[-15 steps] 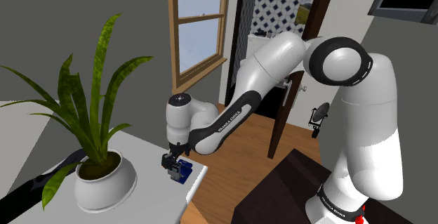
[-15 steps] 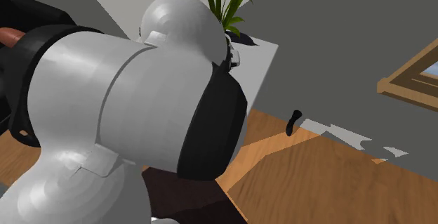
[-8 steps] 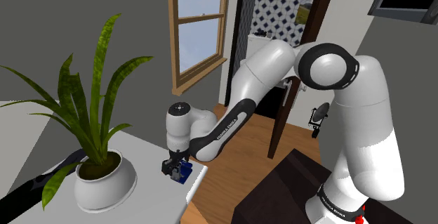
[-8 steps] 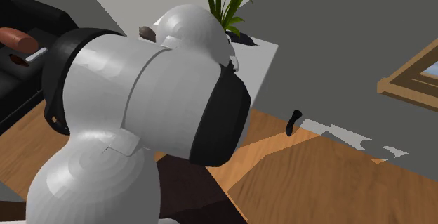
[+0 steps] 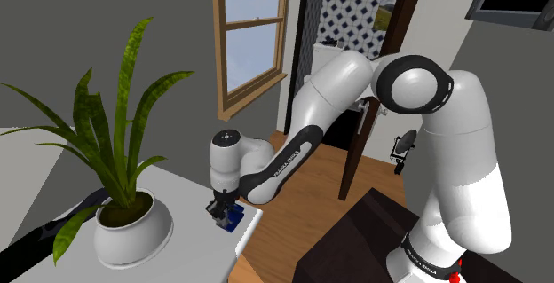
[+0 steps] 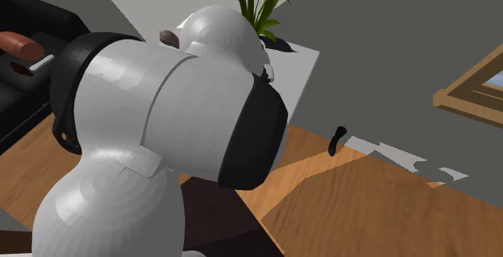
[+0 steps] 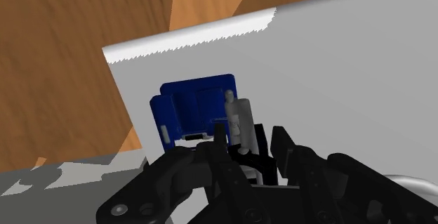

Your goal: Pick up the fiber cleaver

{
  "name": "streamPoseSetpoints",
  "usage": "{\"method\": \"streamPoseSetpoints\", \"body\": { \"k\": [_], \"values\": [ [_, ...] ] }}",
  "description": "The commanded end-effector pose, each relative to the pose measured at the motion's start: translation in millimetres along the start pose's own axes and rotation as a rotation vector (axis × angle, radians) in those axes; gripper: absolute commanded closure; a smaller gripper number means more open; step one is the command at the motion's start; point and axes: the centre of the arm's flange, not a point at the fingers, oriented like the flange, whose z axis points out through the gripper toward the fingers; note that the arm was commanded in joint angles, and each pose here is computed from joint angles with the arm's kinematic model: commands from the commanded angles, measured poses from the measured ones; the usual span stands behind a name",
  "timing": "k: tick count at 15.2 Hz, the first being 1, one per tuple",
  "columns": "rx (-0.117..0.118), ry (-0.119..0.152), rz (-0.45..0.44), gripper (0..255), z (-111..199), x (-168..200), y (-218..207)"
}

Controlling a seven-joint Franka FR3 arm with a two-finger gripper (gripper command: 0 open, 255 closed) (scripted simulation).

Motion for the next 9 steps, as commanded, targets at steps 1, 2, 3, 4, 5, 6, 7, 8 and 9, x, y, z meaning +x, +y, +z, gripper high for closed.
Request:
{"method": "streamPoseSetpoints", "body": {
  "k": [1,2,3,4,5,6,7,8,9],
  "values": [
    [-0.001,-0.002,0.001,255,1.4,-0.3,0.6],
    [-0.001,-0.002,0.001,255,1.2,-0.6,0.7],
    [-0.001,-0.002,0.001,255,-4.0,0.0,0.9],
    [-0.001,-0.002,0.001,255,-9.2,0.7,1.2],
    [-0.001,-0.002,0.001,255,-14.5,1.3,1.4],
    [-0.001,-0.002,0.001,255,-19.7,2.0,1.7],
    [-0.001,-0.002,0.001,255,-24.9,2.6,1.9],
    [-0.001,-0.002,0.001,255,-30.2,3.2,2.2],
    [-0.001,-0.002,0.001,255,-35.4,3.9,2.4]
  ]
}}
